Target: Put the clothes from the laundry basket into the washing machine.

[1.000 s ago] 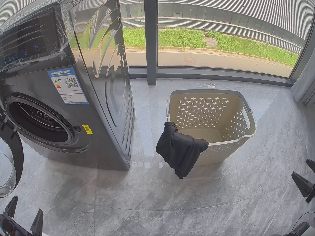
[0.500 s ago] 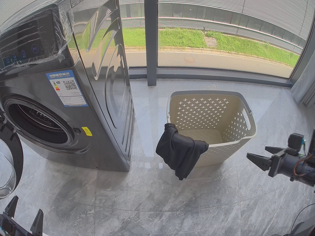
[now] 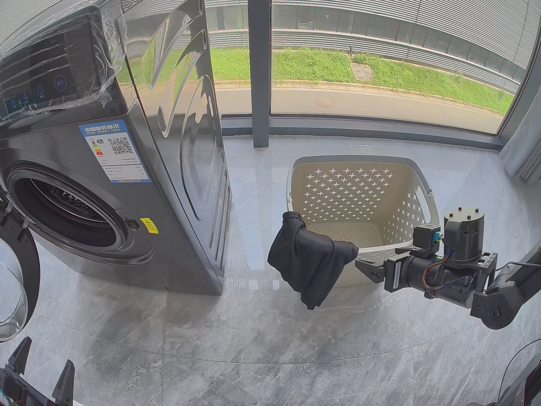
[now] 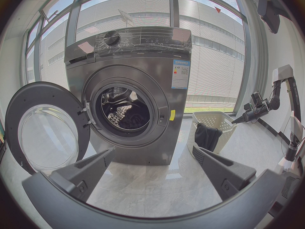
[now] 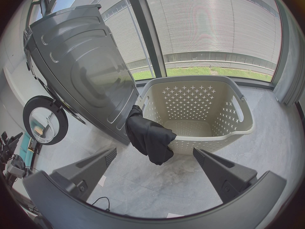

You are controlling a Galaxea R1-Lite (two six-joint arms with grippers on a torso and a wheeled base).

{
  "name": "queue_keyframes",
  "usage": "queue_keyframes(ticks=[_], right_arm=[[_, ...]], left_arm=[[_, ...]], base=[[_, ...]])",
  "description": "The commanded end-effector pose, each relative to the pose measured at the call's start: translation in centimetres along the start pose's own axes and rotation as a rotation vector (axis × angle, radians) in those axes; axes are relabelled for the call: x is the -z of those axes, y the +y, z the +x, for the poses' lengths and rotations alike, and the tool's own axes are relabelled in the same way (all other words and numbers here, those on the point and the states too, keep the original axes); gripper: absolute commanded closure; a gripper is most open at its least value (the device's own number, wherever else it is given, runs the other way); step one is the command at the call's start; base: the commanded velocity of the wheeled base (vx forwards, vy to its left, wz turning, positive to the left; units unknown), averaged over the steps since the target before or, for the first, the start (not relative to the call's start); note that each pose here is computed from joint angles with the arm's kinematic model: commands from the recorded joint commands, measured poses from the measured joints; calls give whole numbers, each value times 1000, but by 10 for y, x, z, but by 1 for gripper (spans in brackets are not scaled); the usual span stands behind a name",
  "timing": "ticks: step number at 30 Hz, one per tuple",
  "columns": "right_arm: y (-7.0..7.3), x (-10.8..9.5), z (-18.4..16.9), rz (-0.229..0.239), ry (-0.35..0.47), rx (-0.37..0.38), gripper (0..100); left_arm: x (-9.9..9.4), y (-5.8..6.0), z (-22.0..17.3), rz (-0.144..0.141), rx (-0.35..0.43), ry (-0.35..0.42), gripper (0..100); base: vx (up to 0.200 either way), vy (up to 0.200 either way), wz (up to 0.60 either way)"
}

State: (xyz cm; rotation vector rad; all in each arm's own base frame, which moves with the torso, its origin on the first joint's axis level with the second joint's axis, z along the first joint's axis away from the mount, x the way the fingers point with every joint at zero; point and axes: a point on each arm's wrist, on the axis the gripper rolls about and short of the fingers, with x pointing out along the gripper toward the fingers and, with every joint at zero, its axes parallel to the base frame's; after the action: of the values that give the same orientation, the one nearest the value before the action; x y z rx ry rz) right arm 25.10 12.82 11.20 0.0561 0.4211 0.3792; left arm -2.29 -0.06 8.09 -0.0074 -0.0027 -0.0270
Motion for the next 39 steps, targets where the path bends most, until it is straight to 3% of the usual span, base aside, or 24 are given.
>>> queue_keyframes(ticks=[1,22,39], right_arm=[[2,9,24,-10,44,3,0],[2,8,56,-11,29,9,0],[5,25,95,-24,-8,-7,0]], left_arm=[[5,0,0,0,1,3,0],[5,0,0,0,2,3,0],[5,0,0,0,2,3,0]], base=[[0,0,0],[0,0,0],[0,0,0]])
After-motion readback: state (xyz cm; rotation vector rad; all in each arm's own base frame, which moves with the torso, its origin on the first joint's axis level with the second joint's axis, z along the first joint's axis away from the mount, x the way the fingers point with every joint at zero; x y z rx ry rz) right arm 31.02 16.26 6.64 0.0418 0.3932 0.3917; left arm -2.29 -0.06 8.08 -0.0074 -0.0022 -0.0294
